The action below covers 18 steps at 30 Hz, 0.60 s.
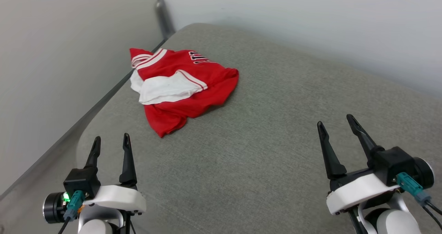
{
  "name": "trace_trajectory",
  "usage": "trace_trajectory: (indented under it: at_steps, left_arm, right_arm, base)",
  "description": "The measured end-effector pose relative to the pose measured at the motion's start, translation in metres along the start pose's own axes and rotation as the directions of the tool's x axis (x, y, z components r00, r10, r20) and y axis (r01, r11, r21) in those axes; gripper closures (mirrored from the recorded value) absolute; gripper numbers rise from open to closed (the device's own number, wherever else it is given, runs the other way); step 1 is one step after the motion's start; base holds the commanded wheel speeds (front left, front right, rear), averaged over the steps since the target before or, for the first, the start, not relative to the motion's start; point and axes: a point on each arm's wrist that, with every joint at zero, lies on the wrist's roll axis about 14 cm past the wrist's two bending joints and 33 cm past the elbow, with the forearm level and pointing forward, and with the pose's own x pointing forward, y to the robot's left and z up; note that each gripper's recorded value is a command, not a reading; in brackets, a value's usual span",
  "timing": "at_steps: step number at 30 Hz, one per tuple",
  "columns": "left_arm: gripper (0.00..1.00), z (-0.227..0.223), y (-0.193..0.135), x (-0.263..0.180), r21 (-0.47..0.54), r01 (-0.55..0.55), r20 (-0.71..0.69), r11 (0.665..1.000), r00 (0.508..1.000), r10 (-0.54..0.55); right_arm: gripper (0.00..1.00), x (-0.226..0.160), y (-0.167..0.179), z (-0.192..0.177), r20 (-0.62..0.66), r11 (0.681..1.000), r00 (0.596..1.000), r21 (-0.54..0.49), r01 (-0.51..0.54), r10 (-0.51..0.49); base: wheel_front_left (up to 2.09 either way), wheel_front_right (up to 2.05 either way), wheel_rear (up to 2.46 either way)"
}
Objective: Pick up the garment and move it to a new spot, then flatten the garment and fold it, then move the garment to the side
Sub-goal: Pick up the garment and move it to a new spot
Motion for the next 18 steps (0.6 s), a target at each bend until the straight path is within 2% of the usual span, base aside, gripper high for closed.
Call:
trace_trajectory:
  at_steps: [4, 12, 18]
  left_arm:
    - [0.00, -0.002, 0.012, -0.005, 0.007, -0.038, -0.008, 0.999, 0.999, 0.039]
    - [0.00, 0.000, 0.010, -0.001, 0.010, -0.043, -0.005, 0.999, 0.999, 0.043]
    - [0.00, 0.023, -0.004, 0.038, 0.040, -0.004, 0.063, 0.999, 0.998, 0.001]
  right_arm:
    - [0.00, 0.009, 0.011, 0.000, 0.004, 0.999, 0.999, 0.001, -0.037, 0.037]
    - [0.00, 0.016, 0.008, -0.004, -0.001, 0.999, 0.999, -0.001, -0.039, 0.039]
    - [0.00, 0.023, -0.003, -0.005, 0.000, 0.999, 1.000, -0.012, -0.029, 0.029]
  base:
    - [0.00, 0.00, 0.00]
    - [0.00, 0.00, 0.00]
    - [0.00, 0.00, 0.00]
